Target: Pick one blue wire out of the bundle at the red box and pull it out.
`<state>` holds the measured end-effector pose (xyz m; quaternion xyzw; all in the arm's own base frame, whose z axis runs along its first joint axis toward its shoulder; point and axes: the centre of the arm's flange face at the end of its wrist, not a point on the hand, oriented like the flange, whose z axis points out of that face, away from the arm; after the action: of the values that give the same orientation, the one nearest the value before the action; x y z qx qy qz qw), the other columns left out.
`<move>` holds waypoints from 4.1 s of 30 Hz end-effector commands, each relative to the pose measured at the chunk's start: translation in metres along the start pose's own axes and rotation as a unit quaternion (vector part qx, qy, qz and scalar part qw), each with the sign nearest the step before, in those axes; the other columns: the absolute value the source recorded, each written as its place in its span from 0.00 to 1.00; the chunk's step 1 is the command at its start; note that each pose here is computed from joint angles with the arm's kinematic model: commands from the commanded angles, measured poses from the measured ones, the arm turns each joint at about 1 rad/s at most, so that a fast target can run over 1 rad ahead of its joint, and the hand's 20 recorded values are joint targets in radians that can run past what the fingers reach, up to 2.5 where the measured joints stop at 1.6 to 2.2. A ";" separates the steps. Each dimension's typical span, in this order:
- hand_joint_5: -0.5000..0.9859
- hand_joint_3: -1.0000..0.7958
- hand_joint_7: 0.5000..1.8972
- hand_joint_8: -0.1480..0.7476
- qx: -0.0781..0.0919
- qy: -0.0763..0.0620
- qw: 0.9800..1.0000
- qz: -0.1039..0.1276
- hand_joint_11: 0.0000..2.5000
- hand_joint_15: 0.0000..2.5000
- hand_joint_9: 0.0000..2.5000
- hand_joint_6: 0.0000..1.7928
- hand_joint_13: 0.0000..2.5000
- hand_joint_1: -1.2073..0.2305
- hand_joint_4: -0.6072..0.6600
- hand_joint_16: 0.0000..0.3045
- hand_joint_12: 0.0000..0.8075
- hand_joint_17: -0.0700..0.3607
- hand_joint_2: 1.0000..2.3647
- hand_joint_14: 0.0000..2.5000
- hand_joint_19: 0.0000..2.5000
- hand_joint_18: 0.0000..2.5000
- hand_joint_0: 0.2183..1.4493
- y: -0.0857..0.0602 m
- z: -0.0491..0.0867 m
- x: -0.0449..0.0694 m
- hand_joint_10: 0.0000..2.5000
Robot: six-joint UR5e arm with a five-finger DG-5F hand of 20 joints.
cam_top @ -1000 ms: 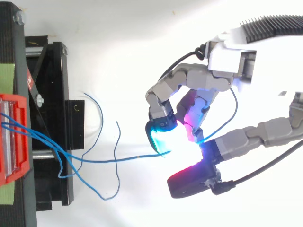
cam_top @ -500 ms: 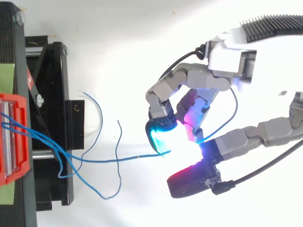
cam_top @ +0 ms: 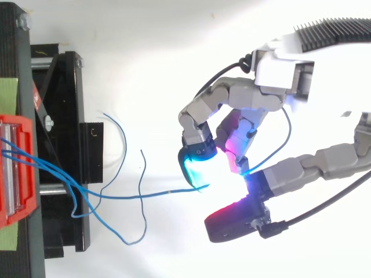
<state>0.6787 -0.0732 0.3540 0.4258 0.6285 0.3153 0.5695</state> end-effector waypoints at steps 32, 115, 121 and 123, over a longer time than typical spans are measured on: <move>0.31 0.52 0.46 0.56 0.000 0.000 1.000 0.000 0.25 0.21 0.48 0.51 0.38 0.24 0.42 0.20 0.58 0.48 0.01 0.01 0.15 0.38 0.30 0.000 0.000 0.000 0.00; 0.31 0.52 0.45 0.56 0.000 0.000 1.000 0.000 0.25 0.21 0.48 0.51 0.38 0.25 0.42 0.20 0.58 0.48 0.01 0.01 0.16 0.38 0.30 0.000 0.000 0.000 0.00; 0.31 0.52 0.45 0.56 0.000 0.001 1.000 0.000 0.25 0.21 0.48 0.51 0.38 0.25 0.42 0.20 0.58 0.48 0.01 0.01 0.16 0.38 0.30 0.000 0.000 0.001 0.00; 0.31 0.52 0.45 0.56 0.000 0.000 1.000 0.000 0.25 0.21 0.48 0.51 0.38 0.25 0.42 0.20 0.58 0.47 0.01 0.01 0.16 0.38 0.30 0.000 0.000 0.000 0.00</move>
<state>0.6788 -0.0729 0.3539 0.4257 0.6285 0.3155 0.5694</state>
